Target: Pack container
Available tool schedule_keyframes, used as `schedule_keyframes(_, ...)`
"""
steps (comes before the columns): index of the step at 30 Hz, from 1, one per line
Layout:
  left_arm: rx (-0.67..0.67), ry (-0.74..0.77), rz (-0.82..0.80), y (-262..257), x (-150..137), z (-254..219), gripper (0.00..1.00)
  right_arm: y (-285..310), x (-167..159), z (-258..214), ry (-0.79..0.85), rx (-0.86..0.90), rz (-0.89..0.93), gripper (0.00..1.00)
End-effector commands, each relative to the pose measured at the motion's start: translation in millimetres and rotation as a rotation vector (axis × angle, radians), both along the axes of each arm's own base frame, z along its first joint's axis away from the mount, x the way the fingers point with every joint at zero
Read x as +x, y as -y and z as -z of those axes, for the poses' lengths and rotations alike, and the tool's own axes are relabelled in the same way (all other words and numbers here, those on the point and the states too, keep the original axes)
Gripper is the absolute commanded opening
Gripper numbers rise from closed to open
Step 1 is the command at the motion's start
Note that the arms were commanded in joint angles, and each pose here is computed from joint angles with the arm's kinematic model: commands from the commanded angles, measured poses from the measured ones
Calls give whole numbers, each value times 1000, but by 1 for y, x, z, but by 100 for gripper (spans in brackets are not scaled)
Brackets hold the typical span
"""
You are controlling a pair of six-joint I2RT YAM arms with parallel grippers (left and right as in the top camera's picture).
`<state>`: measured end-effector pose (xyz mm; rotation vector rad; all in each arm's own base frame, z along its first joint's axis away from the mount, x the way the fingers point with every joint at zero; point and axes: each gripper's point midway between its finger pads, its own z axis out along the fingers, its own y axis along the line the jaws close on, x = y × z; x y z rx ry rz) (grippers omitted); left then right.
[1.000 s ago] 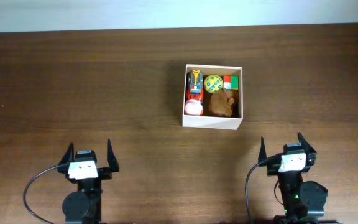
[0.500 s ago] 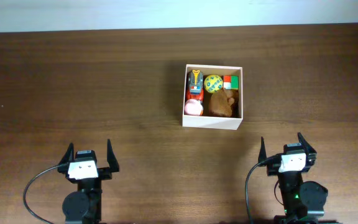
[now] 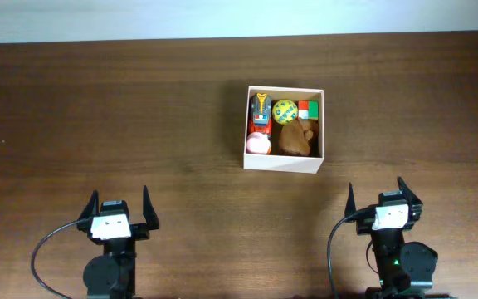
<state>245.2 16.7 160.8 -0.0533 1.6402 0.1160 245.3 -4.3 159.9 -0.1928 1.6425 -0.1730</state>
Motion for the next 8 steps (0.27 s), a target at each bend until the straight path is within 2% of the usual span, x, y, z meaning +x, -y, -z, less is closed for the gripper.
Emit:
schedule_keyframes(1, 16, 0, -21, -4, 0, 1, 99, 0, 0, 2, 2, 3, 4, 99)
schedule_keyframes(8, 16, 0, -21, -4, 0, 1, 99, 0, 0, 2, 2, 3, 4, 99)
